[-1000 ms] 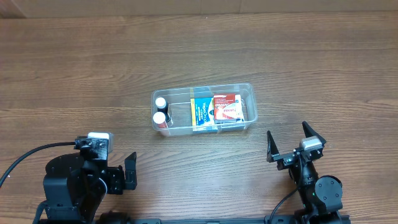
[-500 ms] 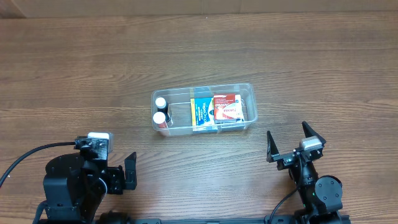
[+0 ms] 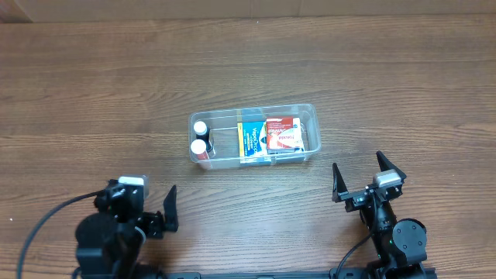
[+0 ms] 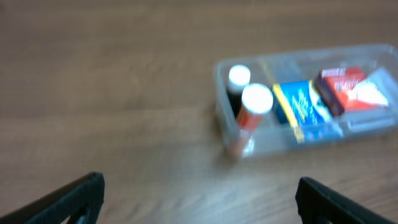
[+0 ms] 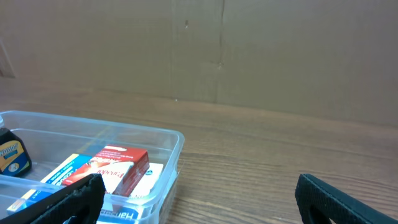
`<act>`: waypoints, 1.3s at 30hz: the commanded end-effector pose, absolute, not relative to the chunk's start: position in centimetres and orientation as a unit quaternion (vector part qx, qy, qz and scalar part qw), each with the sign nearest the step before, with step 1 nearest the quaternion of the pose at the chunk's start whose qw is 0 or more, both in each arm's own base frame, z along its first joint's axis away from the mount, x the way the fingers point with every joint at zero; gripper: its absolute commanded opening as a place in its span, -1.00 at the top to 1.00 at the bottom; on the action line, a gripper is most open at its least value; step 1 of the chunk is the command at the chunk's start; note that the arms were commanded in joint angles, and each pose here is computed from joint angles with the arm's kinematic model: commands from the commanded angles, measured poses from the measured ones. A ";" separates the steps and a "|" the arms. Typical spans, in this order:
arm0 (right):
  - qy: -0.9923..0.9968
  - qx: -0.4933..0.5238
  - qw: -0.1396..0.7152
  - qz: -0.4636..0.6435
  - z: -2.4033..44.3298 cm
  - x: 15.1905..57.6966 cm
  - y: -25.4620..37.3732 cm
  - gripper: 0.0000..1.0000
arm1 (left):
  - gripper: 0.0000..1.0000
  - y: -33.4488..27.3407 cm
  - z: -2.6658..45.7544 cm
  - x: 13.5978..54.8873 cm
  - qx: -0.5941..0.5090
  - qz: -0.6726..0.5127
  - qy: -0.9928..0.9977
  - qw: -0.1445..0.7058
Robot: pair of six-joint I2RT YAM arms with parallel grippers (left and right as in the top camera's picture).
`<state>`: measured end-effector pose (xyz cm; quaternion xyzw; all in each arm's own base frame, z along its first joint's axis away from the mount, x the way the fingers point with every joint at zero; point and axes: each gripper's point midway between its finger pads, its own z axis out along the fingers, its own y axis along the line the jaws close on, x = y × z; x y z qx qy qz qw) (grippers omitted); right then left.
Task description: Pack container
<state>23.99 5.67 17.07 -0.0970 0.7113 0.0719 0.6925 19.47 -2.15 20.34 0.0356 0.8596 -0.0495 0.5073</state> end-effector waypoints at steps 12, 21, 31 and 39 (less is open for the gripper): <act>0.709 -0.098 0.695 0.072 17.0 24.0 5.6 -1.00 | -1.00 -1.6 16.6 24.6 0.038 -0.023 0.719 0.694; 0.709 -0.098 0.695 0.072 17.0 24.0 5.7 -1.00 | -1.00 -1.3 15.7 24.6 0.032 -0.017 0.732 0.680; 0.709 -0.098 0.695 0.072 17.0 24.0 5.6 -1.00 | -1.00 -1.3 15.7 24.6 0.032 -0.017 0.732 0.680; 0.709 -0.098 0.695 0.072 17.0 24.0 5.7 -1.00 | -1.00 -1.3 15.7 24.6 0.032 -0.017 0.732 0.680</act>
